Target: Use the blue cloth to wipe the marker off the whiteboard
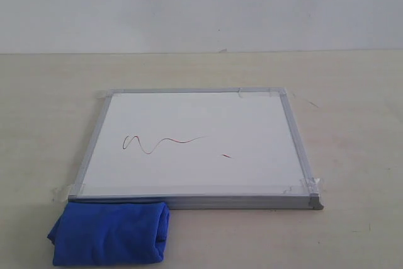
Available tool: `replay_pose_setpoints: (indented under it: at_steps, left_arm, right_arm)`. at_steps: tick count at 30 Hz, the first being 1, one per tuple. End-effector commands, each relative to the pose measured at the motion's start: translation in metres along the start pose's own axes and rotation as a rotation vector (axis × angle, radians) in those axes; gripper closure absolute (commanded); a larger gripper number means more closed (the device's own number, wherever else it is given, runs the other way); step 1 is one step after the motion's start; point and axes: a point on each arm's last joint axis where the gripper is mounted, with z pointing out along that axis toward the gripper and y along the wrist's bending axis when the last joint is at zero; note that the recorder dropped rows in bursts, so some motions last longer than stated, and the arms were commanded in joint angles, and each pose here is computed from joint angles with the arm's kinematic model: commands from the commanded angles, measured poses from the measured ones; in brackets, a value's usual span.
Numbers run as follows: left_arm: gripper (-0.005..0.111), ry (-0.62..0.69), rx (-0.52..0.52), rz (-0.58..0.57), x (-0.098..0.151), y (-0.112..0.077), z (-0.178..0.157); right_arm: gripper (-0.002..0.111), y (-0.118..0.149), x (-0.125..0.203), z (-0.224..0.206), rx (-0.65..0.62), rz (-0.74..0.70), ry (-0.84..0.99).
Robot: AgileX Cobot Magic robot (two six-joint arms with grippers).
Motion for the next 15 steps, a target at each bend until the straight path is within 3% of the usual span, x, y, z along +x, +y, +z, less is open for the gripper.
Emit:
replay_pose_setpoints:
  at_steps: [1,11,15]
  left_arm:
    - [0.102,-0.011,0.003,0.001,-0.002,0.000,-0.001]
    - [0.102,-0.011,0.003,0.001,-0.002,0.000,-0.001]
    - [0.102,-0.011,0.003,0.001,-0.002,0.000,-0.001]
  right_arm:
    - [0.108,0.003,-0.013,-0.004,-0.018,0.013,-0.079]
    - [0.108,0.011,-0.055,-0.020,-0.104,0.148,-0.394]
    - [0.108,0.019,-0.087,-0.010,-0.093,0.100,-0.356]
